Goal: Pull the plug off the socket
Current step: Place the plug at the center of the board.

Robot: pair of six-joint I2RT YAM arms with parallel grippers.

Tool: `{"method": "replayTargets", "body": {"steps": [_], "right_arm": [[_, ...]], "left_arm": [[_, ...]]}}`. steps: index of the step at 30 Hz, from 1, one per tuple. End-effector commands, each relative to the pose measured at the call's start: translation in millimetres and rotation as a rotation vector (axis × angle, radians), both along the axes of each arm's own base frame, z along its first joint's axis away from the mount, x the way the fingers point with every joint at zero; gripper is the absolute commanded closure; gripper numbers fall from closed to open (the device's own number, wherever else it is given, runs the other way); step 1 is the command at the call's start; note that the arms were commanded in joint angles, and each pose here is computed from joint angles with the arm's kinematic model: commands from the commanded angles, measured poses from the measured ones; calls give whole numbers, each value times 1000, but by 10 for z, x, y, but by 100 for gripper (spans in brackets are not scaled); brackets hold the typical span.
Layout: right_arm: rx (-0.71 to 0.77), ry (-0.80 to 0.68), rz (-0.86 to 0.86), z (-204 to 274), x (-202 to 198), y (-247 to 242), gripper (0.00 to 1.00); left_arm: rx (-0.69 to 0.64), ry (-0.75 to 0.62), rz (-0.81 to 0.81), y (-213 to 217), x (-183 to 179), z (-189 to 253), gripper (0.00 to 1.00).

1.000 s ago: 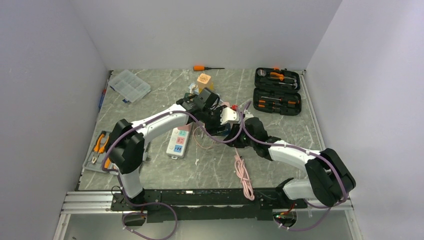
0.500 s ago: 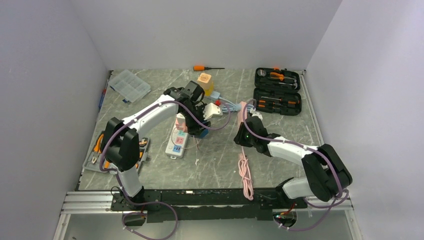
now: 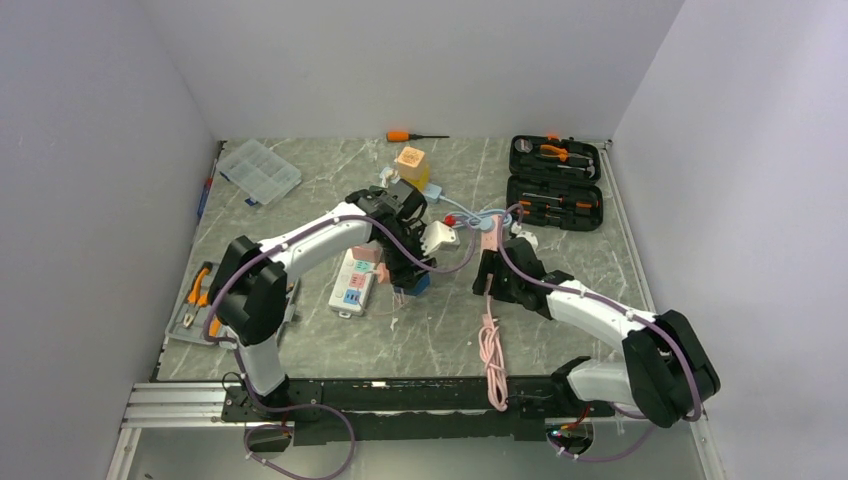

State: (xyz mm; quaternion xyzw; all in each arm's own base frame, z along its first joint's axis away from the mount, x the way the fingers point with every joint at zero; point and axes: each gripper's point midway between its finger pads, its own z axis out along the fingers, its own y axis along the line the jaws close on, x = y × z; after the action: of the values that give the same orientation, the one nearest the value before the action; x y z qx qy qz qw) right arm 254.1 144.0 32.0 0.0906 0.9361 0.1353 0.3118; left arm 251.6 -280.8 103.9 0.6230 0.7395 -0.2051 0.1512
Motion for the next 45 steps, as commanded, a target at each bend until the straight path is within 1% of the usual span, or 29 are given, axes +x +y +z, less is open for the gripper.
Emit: {"method": "replayTargets", "body": {"steps": [1,7,8,9,14,16,17,18,19,22,26,29,32,33,36,38,40,42,45], "right_arm": [[-31,-42,-57,256,114,-128,16],[-36,-100,-170,574,256,-366,18],[-41,-99,-190,609,273,-410,19],[-44,-98,-202,637,288,-441,20],[-31,-87,-197,748,270,-467,23],[-17,-81,-194,763,239,-463,23],[-11,-78,-195,760,229,-460,23],[-7,-76,-195,751,225,-462,23],[-2,-74,-197,735,229,-465,23],[40,-65,-188,693,284,-425,23],[144,-72,-137,658,417,-271,18],[235,-89,-91,670,509,-138,14],[265,-113,-75,732,583,-80,14],[263,-125,-72,765,602,-84,14],[226,-167,-88,870,633,-157,17],[188,-184,-102,920,626,-223,18],[155,-189,-105,946,596,-238,18],[126,-195,-113,957,564,-249,19],[81,-240,-112,1081,525,-207,22]], "left_arm": [[-107,67,138,-322,67,-34,100],[-127,237,295,-469,69,-265,100],[-128,264,333,-487,84,-297,99],[-128,278,355,-497,106,-333,96],[-102,363,498,-521,147,-521,48],[-104,412,523,-572,103,-541,31],[-105,430,528,-595,81,-543,15],[-108,449,524,-630,46,-541,2],[-107,468,519,-652,9,-541,1],[-91,497,487,-656,-98,-521,1],[-79,487,438,-551,-203,-402,1],[-107,402,361,-471,-181,-125,1],[-171,289,314,-376,-56,262,1],[-186,244,307,-316,-4,389,1],[-185,140,342,-53,202,554,1],[-167,94,377,155,318,568,1],[-136,53,414,386,420,539,1],[-75,6,430,596,439,395,1],[-31,-16,404,747,325,151,1]]}}
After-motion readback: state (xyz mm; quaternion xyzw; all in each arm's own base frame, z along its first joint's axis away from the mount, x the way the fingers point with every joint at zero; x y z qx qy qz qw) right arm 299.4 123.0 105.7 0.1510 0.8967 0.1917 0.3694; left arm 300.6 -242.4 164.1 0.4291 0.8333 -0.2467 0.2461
